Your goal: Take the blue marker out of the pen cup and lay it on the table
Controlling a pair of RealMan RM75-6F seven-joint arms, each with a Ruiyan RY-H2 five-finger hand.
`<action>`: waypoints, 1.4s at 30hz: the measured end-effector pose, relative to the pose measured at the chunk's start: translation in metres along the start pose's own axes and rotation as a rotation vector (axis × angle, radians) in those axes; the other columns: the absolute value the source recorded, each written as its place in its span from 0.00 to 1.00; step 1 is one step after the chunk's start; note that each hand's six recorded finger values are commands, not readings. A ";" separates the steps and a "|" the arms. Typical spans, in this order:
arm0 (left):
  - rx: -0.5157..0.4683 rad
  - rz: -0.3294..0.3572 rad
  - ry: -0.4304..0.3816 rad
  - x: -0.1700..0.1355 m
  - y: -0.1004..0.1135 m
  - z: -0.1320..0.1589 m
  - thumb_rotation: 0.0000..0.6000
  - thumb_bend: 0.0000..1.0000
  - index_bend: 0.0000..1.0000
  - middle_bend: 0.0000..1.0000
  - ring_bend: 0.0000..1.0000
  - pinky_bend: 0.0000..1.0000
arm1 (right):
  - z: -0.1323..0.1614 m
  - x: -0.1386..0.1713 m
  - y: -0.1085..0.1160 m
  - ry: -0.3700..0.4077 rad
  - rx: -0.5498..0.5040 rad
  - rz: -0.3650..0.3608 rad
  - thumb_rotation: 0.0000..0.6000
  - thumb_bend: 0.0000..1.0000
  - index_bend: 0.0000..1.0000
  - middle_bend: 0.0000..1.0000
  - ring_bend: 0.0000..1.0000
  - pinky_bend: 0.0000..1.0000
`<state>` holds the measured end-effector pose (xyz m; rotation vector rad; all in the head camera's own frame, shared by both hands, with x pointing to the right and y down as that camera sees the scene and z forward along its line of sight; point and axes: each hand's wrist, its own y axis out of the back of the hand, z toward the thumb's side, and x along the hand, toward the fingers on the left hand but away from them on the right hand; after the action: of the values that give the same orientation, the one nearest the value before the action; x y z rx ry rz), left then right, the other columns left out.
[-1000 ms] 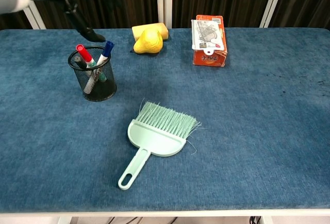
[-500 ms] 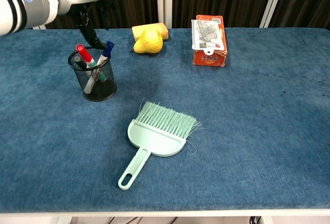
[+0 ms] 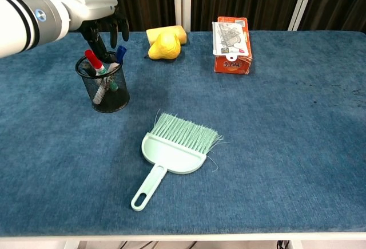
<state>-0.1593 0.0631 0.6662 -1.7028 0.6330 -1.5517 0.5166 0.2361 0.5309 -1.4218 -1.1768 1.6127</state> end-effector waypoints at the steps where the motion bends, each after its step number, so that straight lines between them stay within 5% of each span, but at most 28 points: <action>1: 0.003 -0.002 0.000 0.000 -0.001 0.000 1.00 0.29 0.39 0.43 0.17 0.14 | 0.000 0.000 0.000 0.001 -0.001 -0.002 1.00 0.18 0.00 0.00 0.00 0.00; 26: 0.009 -0.010 -0.016 0.006 -0.009 0.009 1.00 0.31 0.48 0.55 0.25 0.15 | -0.006 -0.003 -0.004 -0.024 -0.004 0.014 1.00 0.18 0.00 0.00 0.00 0.00; 42: 0.024 -0.007 0.000 0.008 -0.010 0.005 1.00 0.31 0.56 0.66 0.39 0.20 | -0.008 -0.004 -0.005 -0.032 -0.007 0.018 1.00 0.18 0.00 0.00 0.00 0.00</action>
<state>-0.1538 0.0639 0.6789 -1.6896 0.6065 -1.5583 0.5248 0.2359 0.5367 -1.4194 -1.1923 1.6513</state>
